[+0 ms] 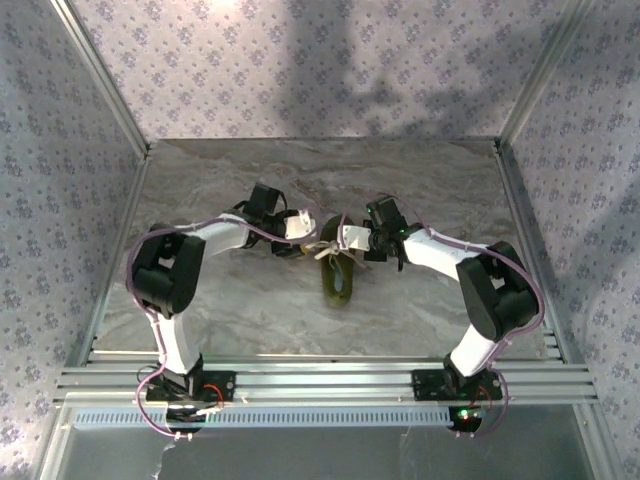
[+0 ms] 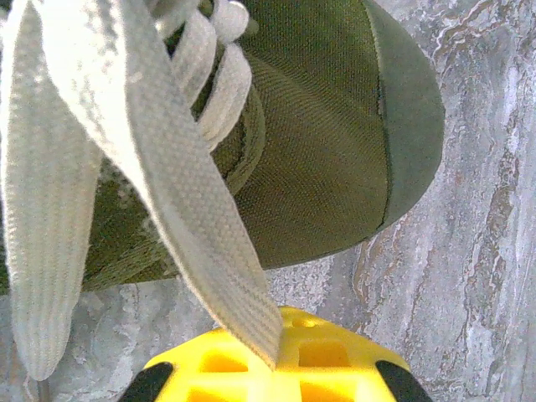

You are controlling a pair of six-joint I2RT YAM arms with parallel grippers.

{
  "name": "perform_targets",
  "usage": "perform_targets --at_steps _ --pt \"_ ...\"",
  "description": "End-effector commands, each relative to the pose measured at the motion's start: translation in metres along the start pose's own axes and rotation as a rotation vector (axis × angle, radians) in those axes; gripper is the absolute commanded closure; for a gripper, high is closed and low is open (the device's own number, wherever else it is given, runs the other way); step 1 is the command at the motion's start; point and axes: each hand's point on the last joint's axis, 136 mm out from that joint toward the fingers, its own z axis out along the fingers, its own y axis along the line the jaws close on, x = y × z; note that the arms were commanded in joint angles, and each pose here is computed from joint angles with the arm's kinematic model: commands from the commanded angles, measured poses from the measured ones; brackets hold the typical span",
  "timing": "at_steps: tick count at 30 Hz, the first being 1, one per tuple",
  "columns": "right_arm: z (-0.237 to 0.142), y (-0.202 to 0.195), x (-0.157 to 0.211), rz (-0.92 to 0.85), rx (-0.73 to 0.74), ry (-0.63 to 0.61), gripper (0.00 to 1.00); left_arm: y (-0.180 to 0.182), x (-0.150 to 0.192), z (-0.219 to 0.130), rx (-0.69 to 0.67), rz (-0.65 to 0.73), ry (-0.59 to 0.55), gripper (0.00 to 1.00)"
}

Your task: Tie the shoes

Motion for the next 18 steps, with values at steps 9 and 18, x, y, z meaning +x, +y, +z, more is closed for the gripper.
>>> perform_targets --at_steps 9,18 --pt "-0.009 0.008 0.003 0.026 -0.026 0.016 1.0 -0.011 -0.019 0.029 0.104 0.086 -0.019 0.33" --pt "-0.011 0.012 0.008 0.061 -0.037 0.013 1.0 -0.015 -0.016 0.015 0.109 0.094 0.0 0.99"
